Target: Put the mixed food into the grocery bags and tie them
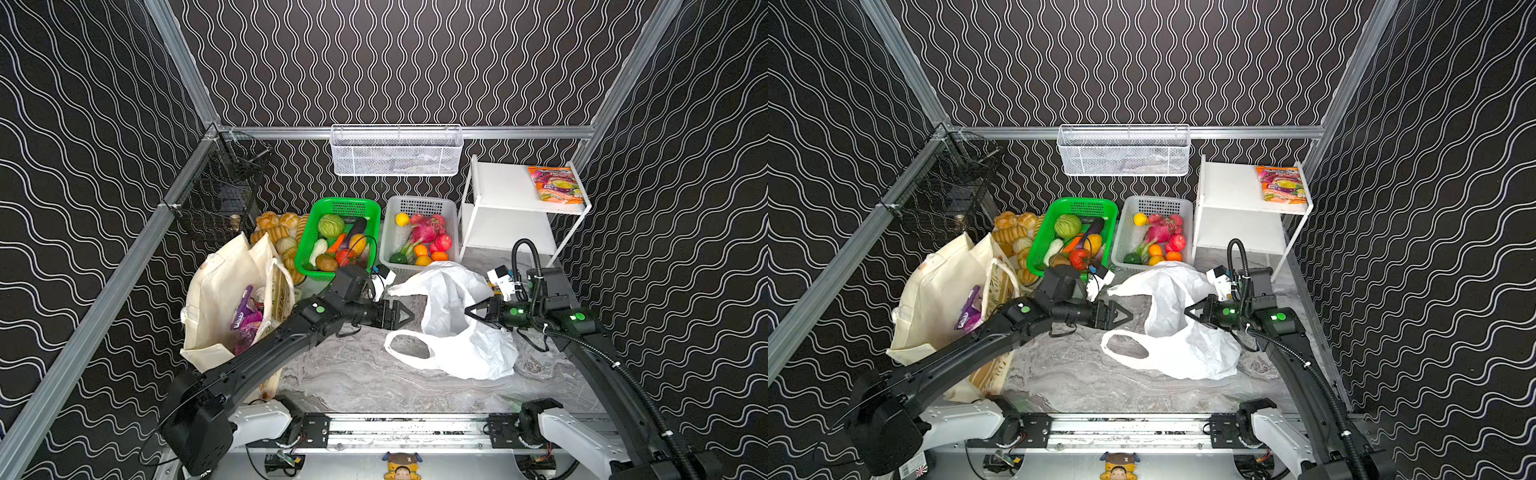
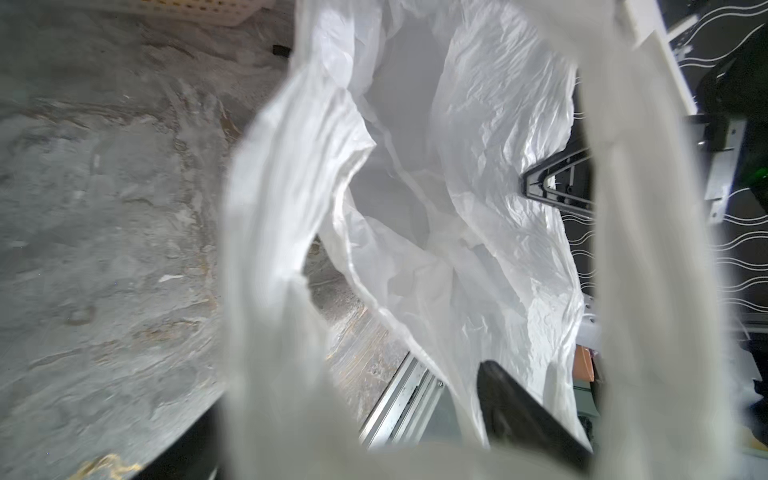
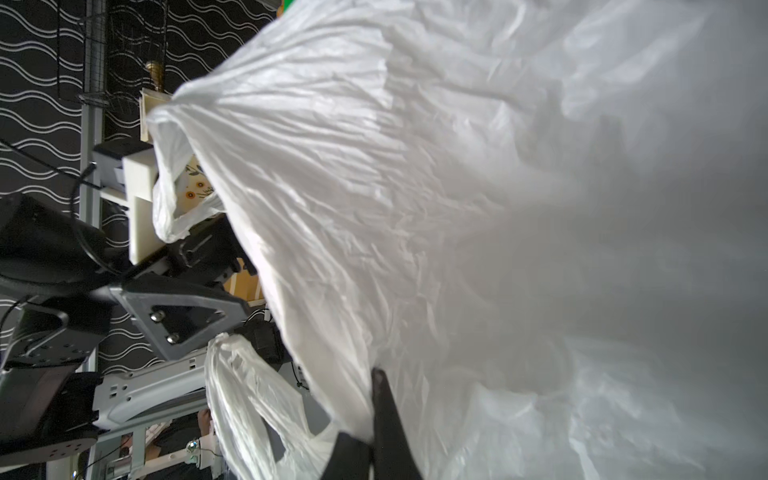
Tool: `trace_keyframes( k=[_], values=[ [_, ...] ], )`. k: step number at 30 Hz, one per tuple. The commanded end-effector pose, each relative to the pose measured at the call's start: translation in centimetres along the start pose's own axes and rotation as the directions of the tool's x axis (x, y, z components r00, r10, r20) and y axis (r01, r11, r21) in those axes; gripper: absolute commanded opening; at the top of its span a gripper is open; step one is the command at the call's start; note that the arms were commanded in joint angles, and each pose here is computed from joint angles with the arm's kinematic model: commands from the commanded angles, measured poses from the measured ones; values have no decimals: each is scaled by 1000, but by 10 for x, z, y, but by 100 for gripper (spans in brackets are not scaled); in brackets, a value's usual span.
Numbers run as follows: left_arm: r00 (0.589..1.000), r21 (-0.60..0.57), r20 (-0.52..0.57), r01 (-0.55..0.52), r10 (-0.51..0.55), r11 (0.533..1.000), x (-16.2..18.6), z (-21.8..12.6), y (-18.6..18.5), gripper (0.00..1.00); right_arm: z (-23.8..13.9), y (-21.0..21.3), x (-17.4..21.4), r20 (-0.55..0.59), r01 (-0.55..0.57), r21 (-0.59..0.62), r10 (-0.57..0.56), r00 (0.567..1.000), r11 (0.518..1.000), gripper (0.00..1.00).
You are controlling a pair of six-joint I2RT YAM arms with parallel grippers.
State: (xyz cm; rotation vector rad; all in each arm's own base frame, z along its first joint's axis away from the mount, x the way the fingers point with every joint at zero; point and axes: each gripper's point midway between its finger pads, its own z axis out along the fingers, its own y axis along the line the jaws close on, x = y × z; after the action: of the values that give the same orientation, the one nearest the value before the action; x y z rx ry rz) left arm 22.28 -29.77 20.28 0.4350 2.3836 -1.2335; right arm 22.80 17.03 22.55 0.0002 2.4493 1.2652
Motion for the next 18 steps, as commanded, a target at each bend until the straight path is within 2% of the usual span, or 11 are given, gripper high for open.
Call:
trace_keyframes(
  k=[1,5,8,13,15,18],
  values=[
    [982,102,181,39,-58,994,-32,10,-23,84,5,12,-11,33,16,-54,-14,999,998,0],
    [971,32,216,101,-106,994,-25,25,-1,85,8,20,-13,41,8,-109,-4,999,994,0],
    [968,-2,230,107,-104,994,-23,31,7,86,6,26,-15,52,3,-134,4,999,991,0],
    [962,36,250,99,-105,994,-25,34,1,87,4,28,-14,56,-2,-140,10,998,990,0],
    [960,48,265,84,-94,995,-28,30,-5,88,4,22,-14,68,-17,-106,24,997,994,0],
    [954,48,299,12,-25,999,-35,12,-18,99,4,-2,-20,121,-74,16,72,990,997,0]
  ],
)
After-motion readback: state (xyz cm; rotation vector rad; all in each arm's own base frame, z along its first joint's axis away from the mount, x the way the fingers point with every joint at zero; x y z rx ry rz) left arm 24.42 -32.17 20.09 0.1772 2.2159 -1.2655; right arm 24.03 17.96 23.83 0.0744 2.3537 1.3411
